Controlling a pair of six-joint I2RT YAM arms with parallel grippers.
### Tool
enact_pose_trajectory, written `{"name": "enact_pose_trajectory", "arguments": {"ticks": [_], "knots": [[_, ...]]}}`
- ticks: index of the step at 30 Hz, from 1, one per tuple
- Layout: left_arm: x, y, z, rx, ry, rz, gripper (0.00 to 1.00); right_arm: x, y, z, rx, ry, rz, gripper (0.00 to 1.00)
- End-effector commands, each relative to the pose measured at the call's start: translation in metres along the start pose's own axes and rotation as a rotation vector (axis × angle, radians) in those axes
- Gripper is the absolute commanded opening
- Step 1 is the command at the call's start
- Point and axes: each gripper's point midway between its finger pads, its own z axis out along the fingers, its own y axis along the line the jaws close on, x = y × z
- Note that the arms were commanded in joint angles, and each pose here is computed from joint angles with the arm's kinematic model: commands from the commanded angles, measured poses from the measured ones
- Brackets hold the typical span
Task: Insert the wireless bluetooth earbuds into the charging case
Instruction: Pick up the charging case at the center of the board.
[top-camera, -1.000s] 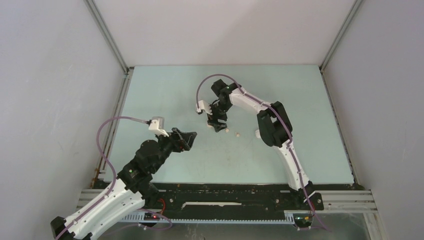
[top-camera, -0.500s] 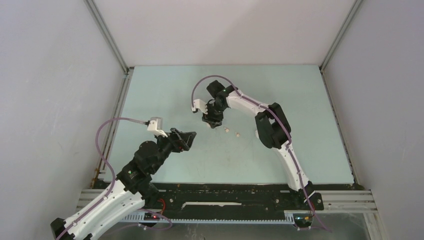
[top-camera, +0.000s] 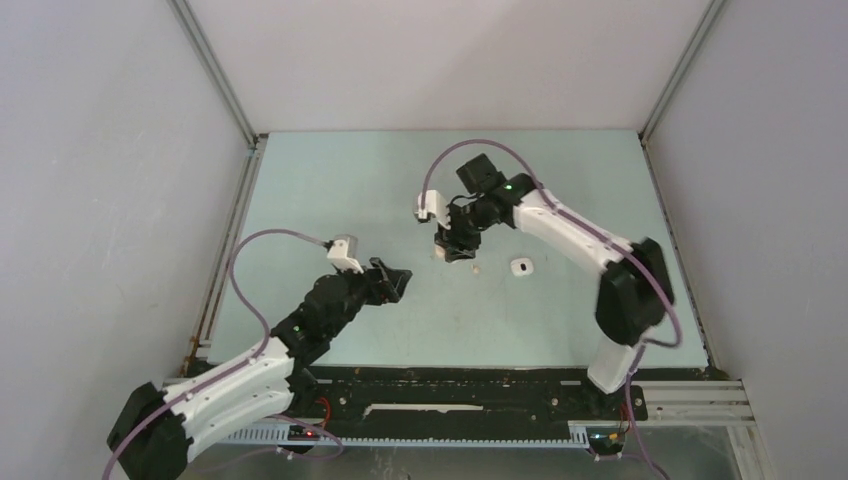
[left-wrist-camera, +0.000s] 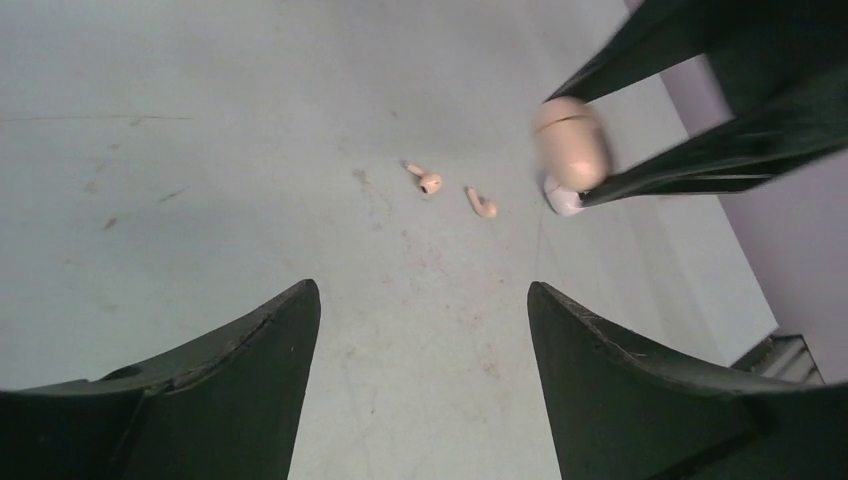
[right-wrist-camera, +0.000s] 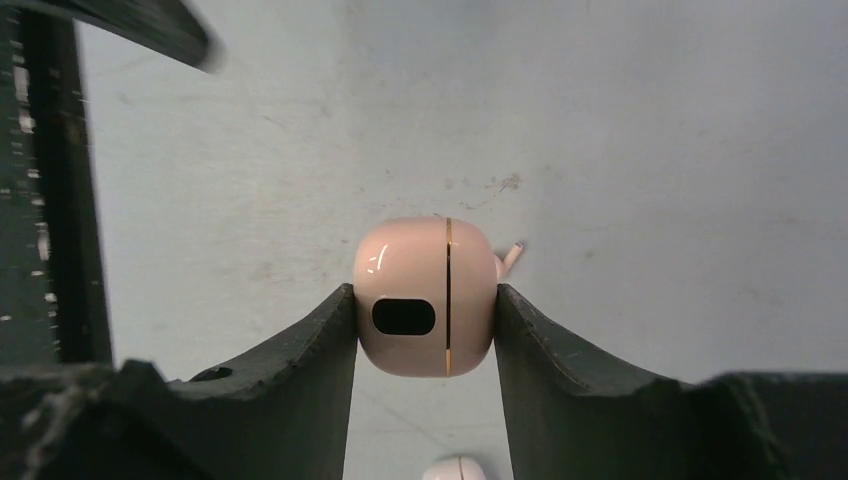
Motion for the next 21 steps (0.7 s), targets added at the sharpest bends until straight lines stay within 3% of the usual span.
{"name": "enact_pose_trajectory", "arguments": {"ticks": [1,10,21], "knots": [[-0.02,-0.048,0.013,0.222,-0.08,-0.002,0.81,-0.035,0.032,-0.042,0.039,-0.142,-0.013,0.41],[0.002,-0.118,0.01,0.624,0.039,-0.004,0.75,0.002,0.06,-0.052,0.121,-0.112,0.026,0.42],[0.007,-0.132,0.029,0.632,0.12,-0.175,0.66,-0.003,0.064,-0.059,0.171,-0.121,-0.024,0.43]]}}
